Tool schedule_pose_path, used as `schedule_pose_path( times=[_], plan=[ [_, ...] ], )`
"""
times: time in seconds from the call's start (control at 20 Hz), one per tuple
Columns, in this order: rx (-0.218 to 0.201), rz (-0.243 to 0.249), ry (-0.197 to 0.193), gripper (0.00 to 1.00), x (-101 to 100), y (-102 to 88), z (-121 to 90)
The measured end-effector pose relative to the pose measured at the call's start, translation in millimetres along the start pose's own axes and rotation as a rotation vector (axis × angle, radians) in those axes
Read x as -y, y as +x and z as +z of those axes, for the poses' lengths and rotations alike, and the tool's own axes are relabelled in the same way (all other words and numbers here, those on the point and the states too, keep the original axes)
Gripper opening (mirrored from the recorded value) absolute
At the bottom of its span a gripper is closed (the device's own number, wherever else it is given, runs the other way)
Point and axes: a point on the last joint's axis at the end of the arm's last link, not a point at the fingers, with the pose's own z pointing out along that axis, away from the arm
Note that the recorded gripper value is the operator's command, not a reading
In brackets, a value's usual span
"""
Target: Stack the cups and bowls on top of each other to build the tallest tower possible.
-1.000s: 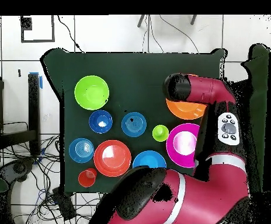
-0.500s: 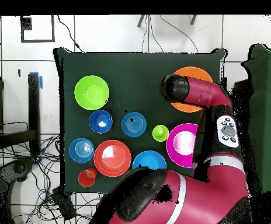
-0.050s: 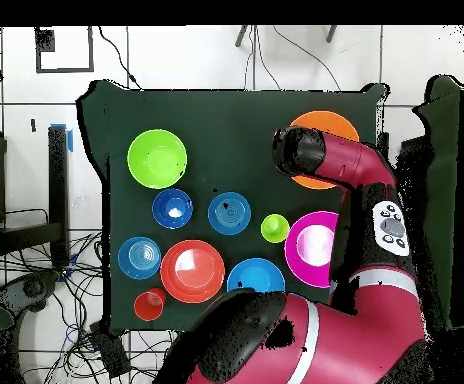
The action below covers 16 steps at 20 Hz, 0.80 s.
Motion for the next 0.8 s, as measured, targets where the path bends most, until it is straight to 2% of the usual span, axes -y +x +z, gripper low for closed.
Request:
schedule_pose_path(
  times=[0.2, 0.45, 0.8],
  plan=[
    [-0.007, 0.002, 0.0, 1.0, 0.3, 0.0, -1.7],
    [-0.037, -0.004, 0.008, 1.0, 0.2, 2.0, -8.6],
    [-0.045, -0.031, 0.026, 1.0, -10.7, -6.0, -36.4]
  ],
)
